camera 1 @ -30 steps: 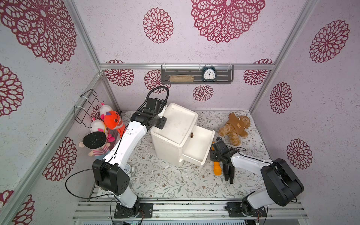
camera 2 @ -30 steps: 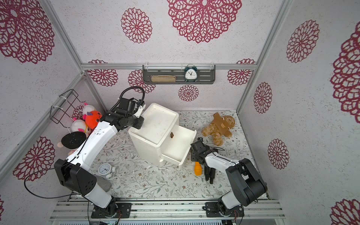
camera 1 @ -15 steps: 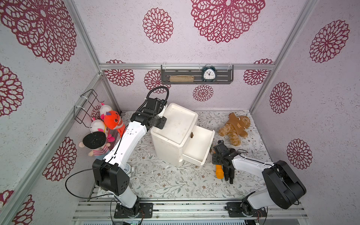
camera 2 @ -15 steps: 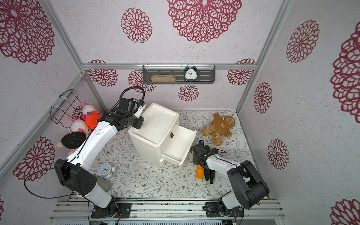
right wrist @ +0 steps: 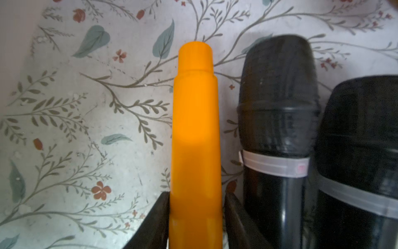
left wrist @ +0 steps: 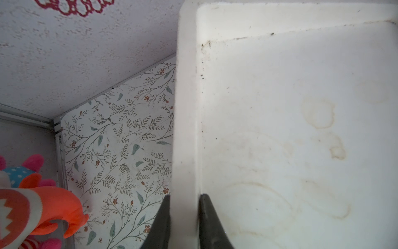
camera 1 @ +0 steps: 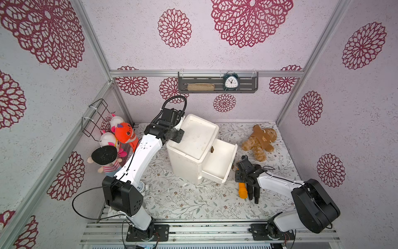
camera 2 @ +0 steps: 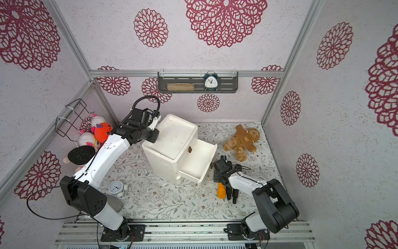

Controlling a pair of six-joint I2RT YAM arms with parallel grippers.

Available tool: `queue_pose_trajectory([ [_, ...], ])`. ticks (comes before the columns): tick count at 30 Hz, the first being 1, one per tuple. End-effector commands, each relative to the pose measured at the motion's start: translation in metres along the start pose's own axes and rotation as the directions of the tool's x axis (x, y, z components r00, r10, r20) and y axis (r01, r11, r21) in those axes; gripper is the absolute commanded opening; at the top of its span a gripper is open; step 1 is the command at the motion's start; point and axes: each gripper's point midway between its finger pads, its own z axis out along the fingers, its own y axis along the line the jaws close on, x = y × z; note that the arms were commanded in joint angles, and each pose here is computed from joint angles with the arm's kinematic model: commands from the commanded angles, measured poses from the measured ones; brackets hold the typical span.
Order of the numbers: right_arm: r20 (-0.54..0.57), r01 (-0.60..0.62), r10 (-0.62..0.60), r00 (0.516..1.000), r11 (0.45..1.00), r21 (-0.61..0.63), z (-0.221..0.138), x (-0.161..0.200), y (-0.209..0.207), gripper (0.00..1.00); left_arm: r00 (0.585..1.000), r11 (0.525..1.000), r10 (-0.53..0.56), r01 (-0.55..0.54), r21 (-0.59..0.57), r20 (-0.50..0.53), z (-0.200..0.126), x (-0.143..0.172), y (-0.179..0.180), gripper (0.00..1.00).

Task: Take the microphone out of the drawer
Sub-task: Place the microphone at the center of the board.

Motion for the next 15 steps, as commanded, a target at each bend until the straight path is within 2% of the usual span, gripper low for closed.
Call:
queue_pose_trajectory([
  [1,0.033,-0.010,0.010,0.999,1.000,0.005,-0.007,-0.005,-0.001,0.45,0.983,0.997,0.070,-0.074,-0.016,-0.168,0.027,0.039,-0.004,0.01],
  [7,0.051,-0.007,0.007,0.999,1.000,-0.007,-0.013,-0.012,0.002,0.47,0.984,0.997,0.070,-0.074,-0.013,-0.165,0.027,0.037,-0.005,0.01],
  [15,0.068,-0.015,0.016,0.998,1.000,-0.018,-0.021,-0.019,0.004,0.55,0.984,0.997,0.072,-0.074,-0.010,-0.163,0.027,0.037,-0.005,0.01],
])
